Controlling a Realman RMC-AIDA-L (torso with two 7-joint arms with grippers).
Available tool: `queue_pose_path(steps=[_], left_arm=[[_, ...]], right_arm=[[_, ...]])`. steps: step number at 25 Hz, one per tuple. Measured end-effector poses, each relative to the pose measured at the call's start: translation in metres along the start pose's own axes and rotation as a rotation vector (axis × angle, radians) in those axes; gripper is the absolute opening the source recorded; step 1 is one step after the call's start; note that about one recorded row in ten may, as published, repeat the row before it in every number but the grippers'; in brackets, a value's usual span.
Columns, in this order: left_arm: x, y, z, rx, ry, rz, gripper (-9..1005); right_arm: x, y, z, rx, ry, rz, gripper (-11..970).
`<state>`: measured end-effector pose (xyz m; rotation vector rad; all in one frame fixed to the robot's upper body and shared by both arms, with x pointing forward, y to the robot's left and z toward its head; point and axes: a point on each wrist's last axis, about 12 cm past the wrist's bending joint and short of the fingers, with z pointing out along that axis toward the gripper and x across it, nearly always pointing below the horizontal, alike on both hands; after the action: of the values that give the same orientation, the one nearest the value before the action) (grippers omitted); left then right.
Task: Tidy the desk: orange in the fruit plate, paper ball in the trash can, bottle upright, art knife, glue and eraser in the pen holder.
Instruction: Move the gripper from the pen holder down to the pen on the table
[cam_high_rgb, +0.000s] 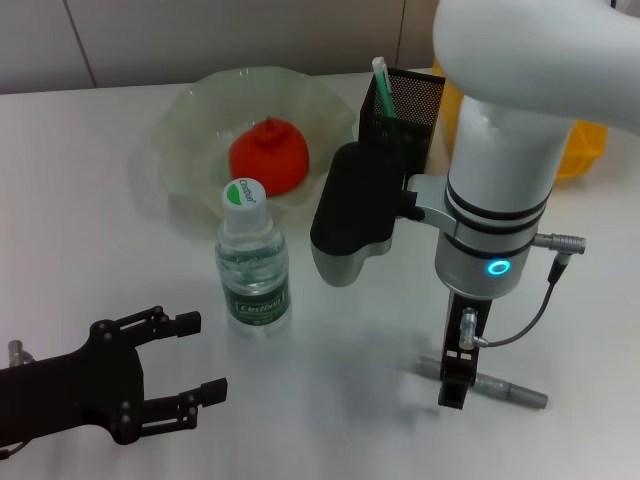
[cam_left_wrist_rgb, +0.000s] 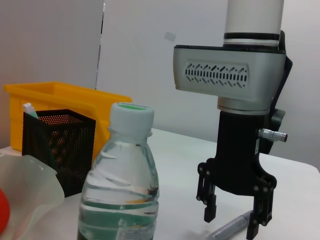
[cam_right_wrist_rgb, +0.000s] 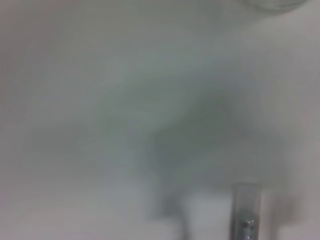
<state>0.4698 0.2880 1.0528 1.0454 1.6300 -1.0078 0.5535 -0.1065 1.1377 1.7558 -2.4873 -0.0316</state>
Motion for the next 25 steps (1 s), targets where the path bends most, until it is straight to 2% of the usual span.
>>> queue_pose_path(steps=[5,10,16,25], left_arm=[[-0.0001,0.0001,-0.0001,0.000,0.000,0.001,807],[-0.0006,0.0006,0.0003,0.000,0.001,0.003,807],[-0.0005,0.0007,0.0005,0.000,0.001,0.003,807],[0.0000,0.0002,0.0001,-0.001,0.001,0.001,807]], right_arm=[[0.0004,-0.0001,0.0024,0.003,0.010,0.006,681],[0.0010,-0.0012,0.0044,0.004,0.014,0.013,465],[0.0012,-0.0027,0.0064,0.007,0.011,0.019,405],[0.0023,-0.0050,0.0100,0.005,0.022,0.030,394]])
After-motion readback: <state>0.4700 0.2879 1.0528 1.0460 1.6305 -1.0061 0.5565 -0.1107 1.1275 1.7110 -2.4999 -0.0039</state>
